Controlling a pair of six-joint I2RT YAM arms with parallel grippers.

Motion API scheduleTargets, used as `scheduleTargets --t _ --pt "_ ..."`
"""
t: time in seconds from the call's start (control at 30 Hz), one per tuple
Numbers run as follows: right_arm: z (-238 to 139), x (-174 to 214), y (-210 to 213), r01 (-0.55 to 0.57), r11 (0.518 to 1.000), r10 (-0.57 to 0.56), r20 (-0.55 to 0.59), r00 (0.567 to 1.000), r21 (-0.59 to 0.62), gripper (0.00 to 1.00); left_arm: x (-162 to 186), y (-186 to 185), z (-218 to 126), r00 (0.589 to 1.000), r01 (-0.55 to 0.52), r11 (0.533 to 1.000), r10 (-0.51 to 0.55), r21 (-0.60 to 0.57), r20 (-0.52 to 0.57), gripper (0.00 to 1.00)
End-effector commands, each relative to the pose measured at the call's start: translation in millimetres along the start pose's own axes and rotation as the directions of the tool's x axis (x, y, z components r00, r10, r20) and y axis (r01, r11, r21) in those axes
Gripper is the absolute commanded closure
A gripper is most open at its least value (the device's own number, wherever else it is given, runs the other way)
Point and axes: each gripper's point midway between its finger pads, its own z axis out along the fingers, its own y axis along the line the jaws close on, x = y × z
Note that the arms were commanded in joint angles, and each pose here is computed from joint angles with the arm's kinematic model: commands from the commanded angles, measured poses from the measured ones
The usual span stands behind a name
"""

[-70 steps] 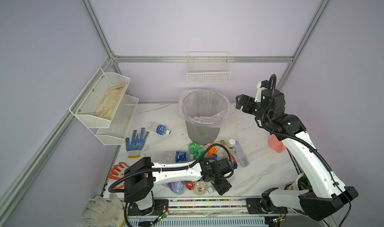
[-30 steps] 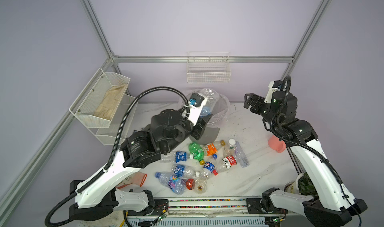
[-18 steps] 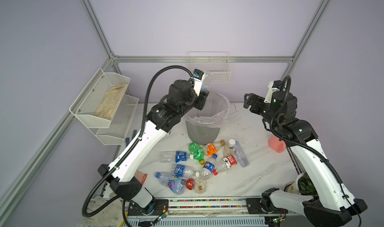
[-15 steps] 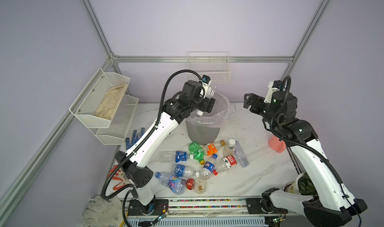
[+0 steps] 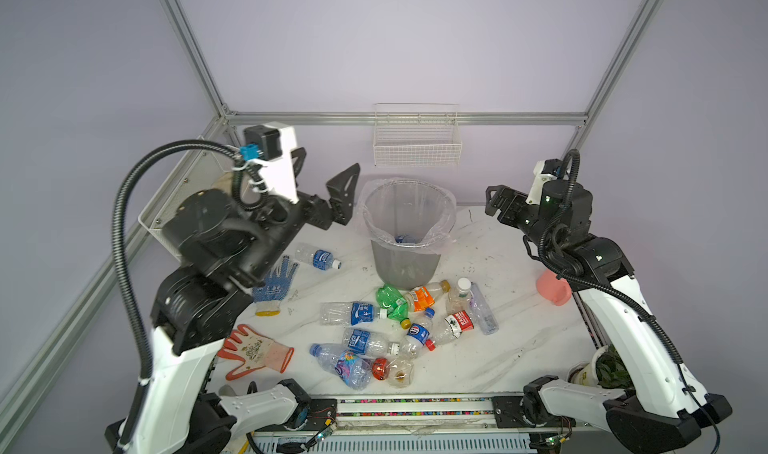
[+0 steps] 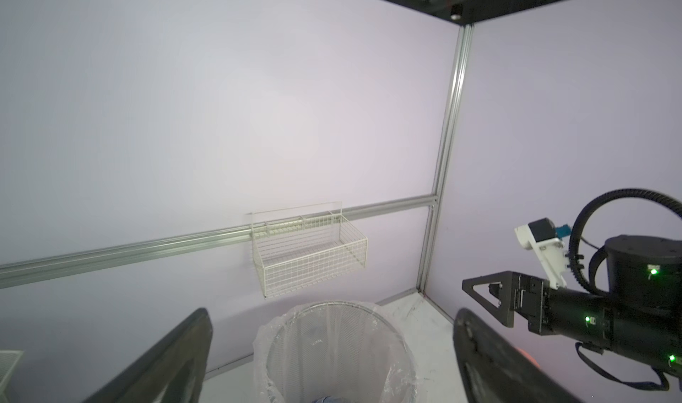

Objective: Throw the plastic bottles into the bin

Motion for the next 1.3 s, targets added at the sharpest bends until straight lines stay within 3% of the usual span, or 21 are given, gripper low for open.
scheduleTargets --t 0.0,0.27,0.47,0.67,0.83,0.93,1.07,1.27 --pt "3.2 3.3 -1.1 -0.004 1.0 0.004 -0.01 1.0 0.003 0.02 78.1 13.8 38.9 0.982 -0.033 0.992 0.01 -0.122 -0.19 0.0" --pt "10.4 10.9 -2.5 0.002 1.0 -0.002 -0.032 0.999 0.008 0.03 143.9 58.8 40.7 0.936 0.021 0.952 -0.125 -0.305 -0.328 0.0" --pt "9.4 13.3 -6.4 0.008 1.0 -0.007 -0.033 0.999 0.02 0.03 172.8 90.1 42.7 0.897 0.087 0.91 -0.248 -0.405 -0.365 0.0" --pt "10.9 17.0 -8.6 0.014 0.999 -0.013 -0.041 0.999 0.028 0.02 230.8 138.3 43.6 0.783 0.206 0.807 -0.476 -0.554 -0.401 0.0" --pt "10.4 18.1 -13.2 0.019 0.999 -0.017 -0.039 0.999 0.047 0.03 278.0 158.2 49.1 0.683 0.239 0.742 -0.587 -0.626 -0.435 0.0" --pt "12.2 19.8 -14.4 0.021 0.998 -0.019 -0.043 0.999 0.053 0.02 304.5 167.8 54.0 0.626 0.227 0.703 -0.636 -0.674 -0.452 0.0" --pt "15.8 24.0 -15.5 0.024 0.998 -0.021 -0.054 0.998 0.057 0.03 343.4 195.2 49.7 0.588 0.129 0.583 -0.697 -0.802 -0.411 0.0" --pt "20.3 27.6 -17.1 0.029 0.997 -0.025 -0.064 0.998 0.065 0.02 381.7 204.0 52.5 0.527 0.091 0.522 -0.748 -0.848 -0.404 0.0"
